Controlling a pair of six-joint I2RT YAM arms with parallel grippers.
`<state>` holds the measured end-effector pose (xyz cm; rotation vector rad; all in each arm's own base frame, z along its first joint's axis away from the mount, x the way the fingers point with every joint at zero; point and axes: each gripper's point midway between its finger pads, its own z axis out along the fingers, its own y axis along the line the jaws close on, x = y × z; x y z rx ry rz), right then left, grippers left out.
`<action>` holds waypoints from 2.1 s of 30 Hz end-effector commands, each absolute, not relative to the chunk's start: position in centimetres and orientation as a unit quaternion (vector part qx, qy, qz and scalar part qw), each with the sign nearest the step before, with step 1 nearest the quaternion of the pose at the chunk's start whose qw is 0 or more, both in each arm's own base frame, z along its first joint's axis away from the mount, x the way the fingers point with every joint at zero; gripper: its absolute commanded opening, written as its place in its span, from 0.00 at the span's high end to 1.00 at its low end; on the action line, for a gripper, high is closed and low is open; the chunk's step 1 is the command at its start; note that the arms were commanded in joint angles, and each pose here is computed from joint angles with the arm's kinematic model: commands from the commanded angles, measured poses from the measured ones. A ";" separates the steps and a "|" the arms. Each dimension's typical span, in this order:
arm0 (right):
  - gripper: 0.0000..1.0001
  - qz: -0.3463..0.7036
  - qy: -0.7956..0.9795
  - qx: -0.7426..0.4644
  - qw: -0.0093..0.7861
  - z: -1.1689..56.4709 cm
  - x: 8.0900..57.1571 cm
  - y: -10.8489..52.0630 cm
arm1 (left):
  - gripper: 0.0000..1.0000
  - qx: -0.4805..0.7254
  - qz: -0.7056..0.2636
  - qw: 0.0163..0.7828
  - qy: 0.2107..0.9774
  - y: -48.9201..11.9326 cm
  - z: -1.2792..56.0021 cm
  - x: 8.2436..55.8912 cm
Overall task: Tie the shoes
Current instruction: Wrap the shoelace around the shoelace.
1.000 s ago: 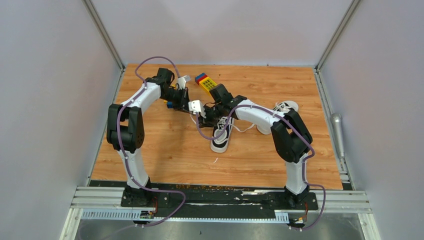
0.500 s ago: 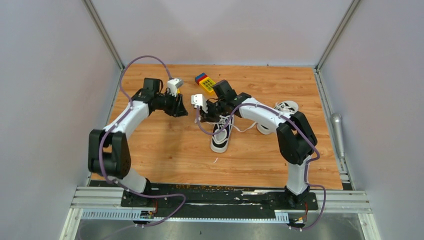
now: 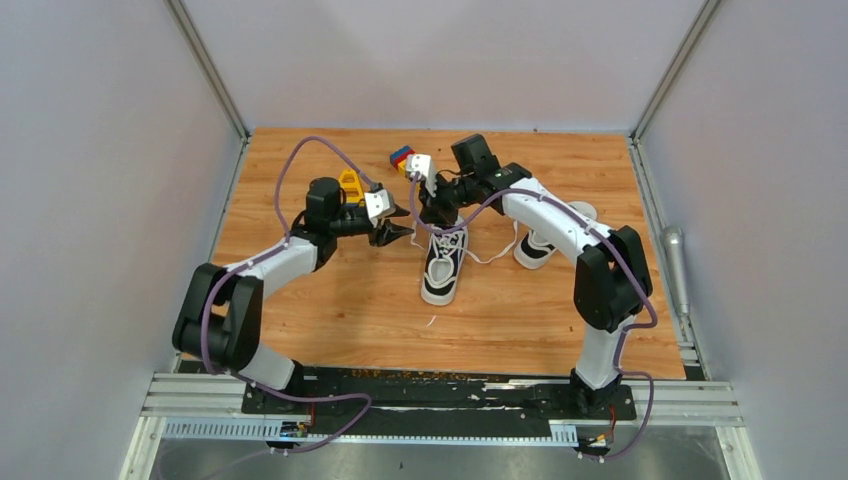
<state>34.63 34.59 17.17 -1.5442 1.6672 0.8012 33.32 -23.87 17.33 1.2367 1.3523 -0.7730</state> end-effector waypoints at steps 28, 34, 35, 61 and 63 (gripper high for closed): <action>1.00 0.372 0.749 -0.411 0.364 21.7 38.6 31.9 | 0.52 0.394 -0.400 0.565 0.604 -31.7 14.3 37.0; 1.00 0.363 0.761 -0.393 0.367 21.2 39.6 31.9 | 0.55 0.397 -0.432 0.547 0.597 -32.2 14.6 35.7; 1.00 0.362 0.761 -0.393 0.367 21.1 39.7 31.9 | 0.55 0.400 -0.434 0.545 0.596 -32.2 14.7 35.4; 1.00 0.365 0.772 -0.364 0.372 21.7 40.2 31.8 | 0.61 0.373 -0.422 0.523 0.640 -33.1 12.7 34.7; 1.00 0.365 0.773 -0.363 0.371 21.6 40.2 31.7 | 0.64 0.373 -0.421 0.521 0.642 -33.1 12.6 34.8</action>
